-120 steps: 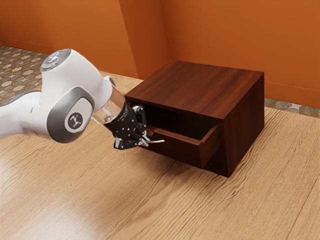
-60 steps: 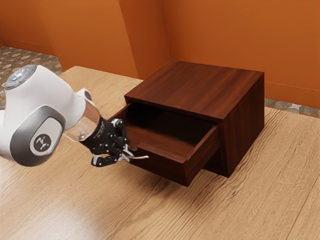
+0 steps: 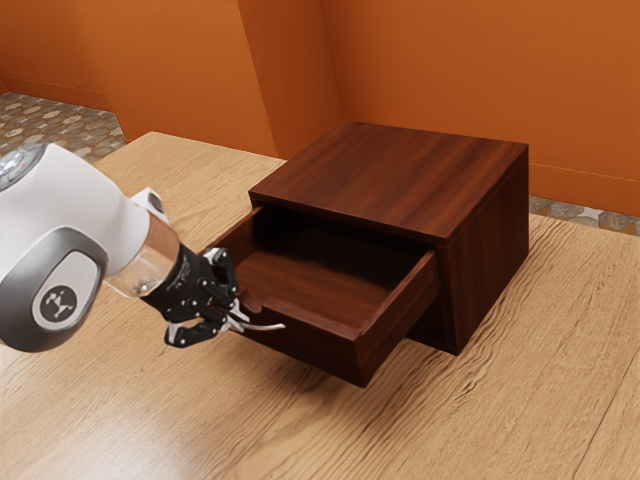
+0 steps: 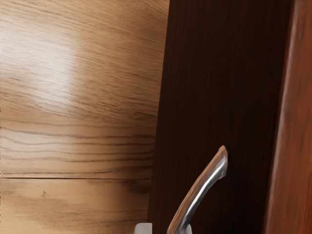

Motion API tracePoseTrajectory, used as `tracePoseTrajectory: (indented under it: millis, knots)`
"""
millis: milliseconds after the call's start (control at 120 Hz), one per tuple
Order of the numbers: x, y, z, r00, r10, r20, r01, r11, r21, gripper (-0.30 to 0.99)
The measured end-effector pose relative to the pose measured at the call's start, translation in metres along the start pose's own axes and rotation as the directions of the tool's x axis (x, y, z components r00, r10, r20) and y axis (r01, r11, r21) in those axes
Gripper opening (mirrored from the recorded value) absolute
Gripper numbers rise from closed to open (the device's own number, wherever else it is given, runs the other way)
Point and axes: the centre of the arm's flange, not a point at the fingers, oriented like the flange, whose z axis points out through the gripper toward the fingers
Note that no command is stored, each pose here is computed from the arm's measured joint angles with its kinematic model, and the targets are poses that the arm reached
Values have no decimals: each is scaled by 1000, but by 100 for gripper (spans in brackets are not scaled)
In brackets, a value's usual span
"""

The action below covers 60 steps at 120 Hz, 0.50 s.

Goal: Pull the drawer handle with one arm to open the drawer

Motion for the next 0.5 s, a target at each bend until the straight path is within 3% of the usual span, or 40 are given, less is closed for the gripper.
tracePoseTrajectory:
  millis: [300,433,500]
  knots:
    - [-9,-7,-16,1000,25,1,-25,999,-29,13]
    - [-45,-22,-38,995,103,-8,-104,992,-69,19]
    - [-74,-12,-62,988,152,-5,-152,984,-97,32]
